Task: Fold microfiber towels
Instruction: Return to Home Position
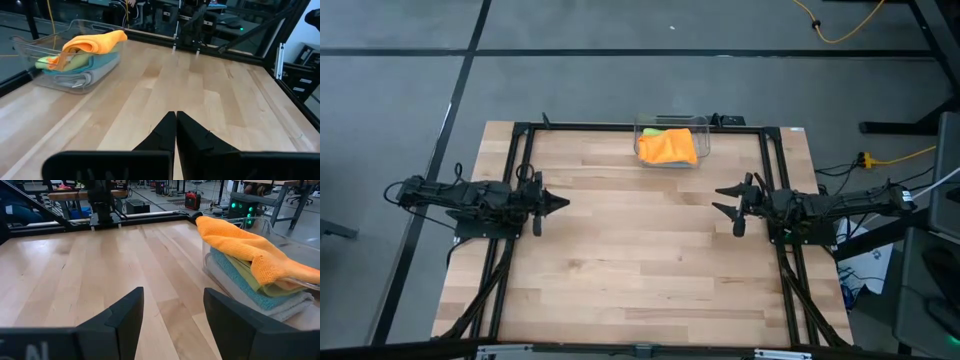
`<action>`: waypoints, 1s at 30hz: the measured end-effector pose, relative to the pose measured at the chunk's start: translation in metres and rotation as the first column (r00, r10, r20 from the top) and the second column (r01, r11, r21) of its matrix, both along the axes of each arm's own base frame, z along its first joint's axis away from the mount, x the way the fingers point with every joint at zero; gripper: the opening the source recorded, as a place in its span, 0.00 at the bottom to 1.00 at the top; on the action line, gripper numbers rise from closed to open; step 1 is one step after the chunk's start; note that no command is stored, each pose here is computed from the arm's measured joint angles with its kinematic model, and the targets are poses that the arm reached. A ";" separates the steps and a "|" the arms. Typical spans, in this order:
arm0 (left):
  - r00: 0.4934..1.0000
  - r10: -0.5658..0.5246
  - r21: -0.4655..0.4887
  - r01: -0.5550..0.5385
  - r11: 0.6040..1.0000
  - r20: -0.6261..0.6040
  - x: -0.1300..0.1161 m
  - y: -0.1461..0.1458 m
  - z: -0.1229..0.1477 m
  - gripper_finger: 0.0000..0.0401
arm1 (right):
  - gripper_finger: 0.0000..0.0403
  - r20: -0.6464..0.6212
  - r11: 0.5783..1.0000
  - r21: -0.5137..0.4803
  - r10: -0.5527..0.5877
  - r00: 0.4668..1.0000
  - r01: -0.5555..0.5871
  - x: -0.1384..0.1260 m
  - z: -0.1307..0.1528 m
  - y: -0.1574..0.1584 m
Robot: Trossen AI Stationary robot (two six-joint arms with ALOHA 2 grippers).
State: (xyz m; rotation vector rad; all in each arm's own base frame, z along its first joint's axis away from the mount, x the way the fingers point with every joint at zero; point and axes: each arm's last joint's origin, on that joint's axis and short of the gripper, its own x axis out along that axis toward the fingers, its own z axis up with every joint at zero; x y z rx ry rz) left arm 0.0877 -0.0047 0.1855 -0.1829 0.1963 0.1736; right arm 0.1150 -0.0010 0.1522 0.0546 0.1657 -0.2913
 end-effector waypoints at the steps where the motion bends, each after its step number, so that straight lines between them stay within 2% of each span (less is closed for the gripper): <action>1: 1.000 0.000 0.000 0.000 1.000 0.000 0.000 0.000 0.000 0.02 | 0.52 0.000 1.000 0.000 0.000 1.000 0.000 0.000 0.000 0.000; 10: 1.000 0.000 0.000 0.000 1.000 0.000 0.000 0.000 0.000 0.04 | 0.52 0.001 1.000 0.000 0.000 1.000 0.000 0.000 0.000 0.000; 22: 1.000 0.000 0.000 0.000 1.000 0.000 0.000 0.000 0.000 0.00 | 0.52 0.000 1.000 0.000 0.000 1.000 0.000 0.000 0.000 0.000; 30: 1.000 0.000 0.000 0.000 1.000 0.000 0.000 0.000 0.000 0.03 | 0.52 0.001 1.000 0.000 0.000 1.000 0.000 0.000 0.000 0.000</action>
